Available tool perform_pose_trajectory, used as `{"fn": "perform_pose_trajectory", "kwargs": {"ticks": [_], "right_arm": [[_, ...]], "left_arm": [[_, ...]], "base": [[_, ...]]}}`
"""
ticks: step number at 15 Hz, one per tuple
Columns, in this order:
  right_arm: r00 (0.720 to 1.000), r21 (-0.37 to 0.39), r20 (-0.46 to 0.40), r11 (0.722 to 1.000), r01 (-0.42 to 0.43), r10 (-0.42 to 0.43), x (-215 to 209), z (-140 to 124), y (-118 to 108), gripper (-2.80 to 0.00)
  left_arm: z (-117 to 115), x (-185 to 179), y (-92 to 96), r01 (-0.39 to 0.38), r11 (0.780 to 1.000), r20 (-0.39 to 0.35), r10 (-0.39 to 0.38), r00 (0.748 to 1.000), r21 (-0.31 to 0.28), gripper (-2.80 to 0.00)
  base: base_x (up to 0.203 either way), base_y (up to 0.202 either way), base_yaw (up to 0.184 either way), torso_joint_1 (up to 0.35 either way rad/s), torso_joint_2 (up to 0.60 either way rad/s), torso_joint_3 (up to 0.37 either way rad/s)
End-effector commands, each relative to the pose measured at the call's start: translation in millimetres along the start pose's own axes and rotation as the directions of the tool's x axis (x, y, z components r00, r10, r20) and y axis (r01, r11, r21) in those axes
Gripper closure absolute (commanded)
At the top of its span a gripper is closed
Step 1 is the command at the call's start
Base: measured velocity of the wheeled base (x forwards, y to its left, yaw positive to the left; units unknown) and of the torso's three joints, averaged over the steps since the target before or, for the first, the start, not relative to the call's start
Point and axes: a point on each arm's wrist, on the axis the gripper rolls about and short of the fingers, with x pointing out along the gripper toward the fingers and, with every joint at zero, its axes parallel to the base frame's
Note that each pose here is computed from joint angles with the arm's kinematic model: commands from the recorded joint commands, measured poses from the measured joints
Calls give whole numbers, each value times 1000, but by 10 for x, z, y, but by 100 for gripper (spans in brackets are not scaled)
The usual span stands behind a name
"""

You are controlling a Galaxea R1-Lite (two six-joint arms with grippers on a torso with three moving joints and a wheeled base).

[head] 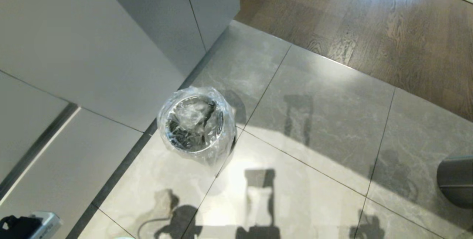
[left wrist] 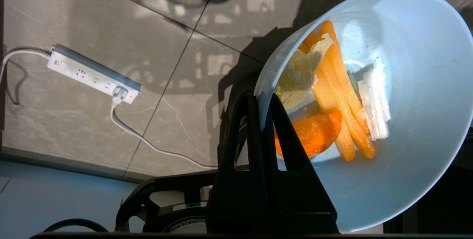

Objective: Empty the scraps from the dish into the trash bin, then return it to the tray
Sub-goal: Move the bowl over the trash can

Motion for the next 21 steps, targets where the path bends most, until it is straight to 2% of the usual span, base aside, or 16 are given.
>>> {"fn": "perform_pose_trajectory", "kwargs": {"ticks": [1, 8, 16, 21], "right_arm": [[1000, 1, 1, 1000, 0, 0, 0, 0, 0, 0], [1000, 0, 0, 1000, 0, 0, 0, -1, 0, 0], [1000, 0, 0, 1000, 0, 0, 0, 1, 0, 0], [1000, 0, -1, 1000, 0, 0, 1, -1, 0, 0]], "left_arm": [[-1, -1, 1, -3, 1000, 0, 3, 1000, -2, 0], [0, -4, -1, 2, 1000, 1, -2, 1000, 7, 0], [112, -49, -38, 11, 996, 37, -14, 999, 89, 0], [210, -62, -69, 9, 996, 49, -13, 999, 83, 0]], "base": [[0, 0, 0, 10, 2, -200], [0, 0, 0, 5, 5, -176], [0, 0, 0, 2, 0, -11], [0, 0, 0, 0, 0, 0]]}}
